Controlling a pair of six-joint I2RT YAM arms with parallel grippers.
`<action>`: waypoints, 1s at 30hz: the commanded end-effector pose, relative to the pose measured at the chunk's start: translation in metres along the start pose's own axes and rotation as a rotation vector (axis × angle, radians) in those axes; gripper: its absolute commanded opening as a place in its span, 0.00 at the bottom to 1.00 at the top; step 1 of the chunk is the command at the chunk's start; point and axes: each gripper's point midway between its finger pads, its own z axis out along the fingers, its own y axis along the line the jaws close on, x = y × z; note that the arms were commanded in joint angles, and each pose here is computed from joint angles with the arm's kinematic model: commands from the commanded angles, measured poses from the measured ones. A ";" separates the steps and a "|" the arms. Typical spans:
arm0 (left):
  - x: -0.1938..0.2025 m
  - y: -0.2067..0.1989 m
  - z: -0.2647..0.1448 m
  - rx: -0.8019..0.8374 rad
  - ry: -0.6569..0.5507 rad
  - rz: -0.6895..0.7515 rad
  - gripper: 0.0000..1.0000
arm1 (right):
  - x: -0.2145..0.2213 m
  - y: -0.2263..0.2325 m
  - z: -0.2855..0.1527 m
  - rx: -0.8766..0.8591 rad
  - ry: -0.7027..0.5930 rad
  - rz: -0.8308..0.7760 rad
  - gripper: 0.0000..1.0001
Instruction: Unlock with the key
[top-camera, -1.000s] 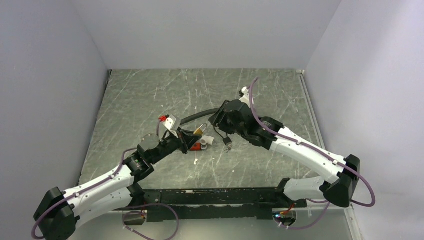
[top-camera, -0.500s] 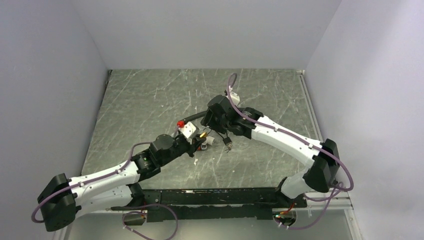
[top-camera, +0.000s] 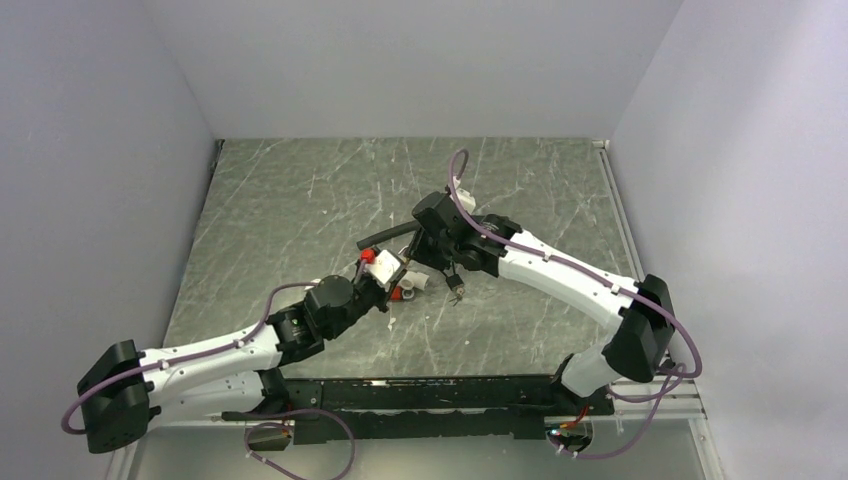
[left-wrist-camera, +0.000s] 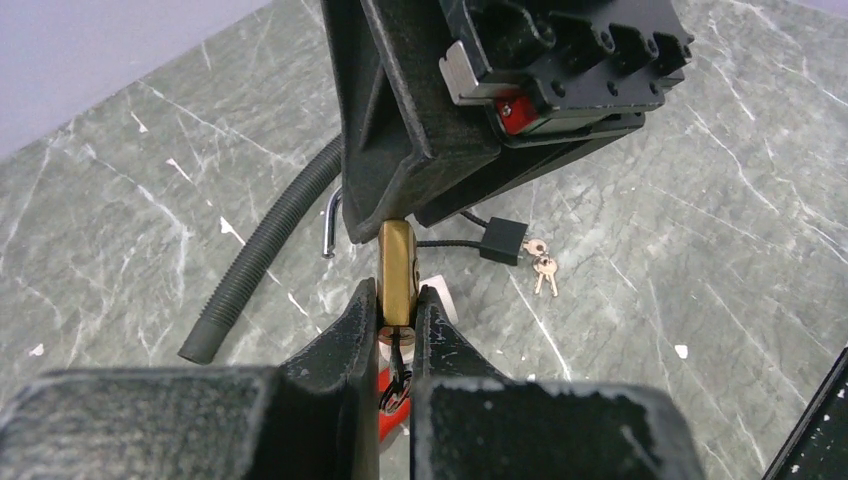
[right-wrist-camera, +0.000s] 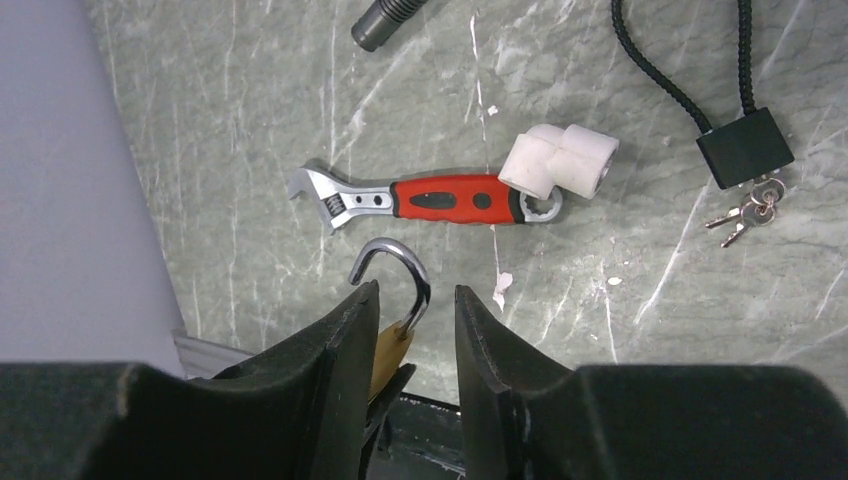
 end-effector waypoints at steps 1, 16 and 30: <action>-0.054 0.010 -0.007 -0.043 -0.170 -0.037 0.00 | 0.009 0.002 0.002 -0.009 0.040 -0.038 0.35; -0.068 -0.006 -0.023 0.077 -0.224 -0.071 0.00 | -0.006 0.000 -0.002 -0.011 0.002 -0.081 0.48; -0.015 0.130 0.018 -0.348 -0.042 -0.440 0.00 | -0.130 -0.079 -0.061 0.119 -0.401 0.056 0.91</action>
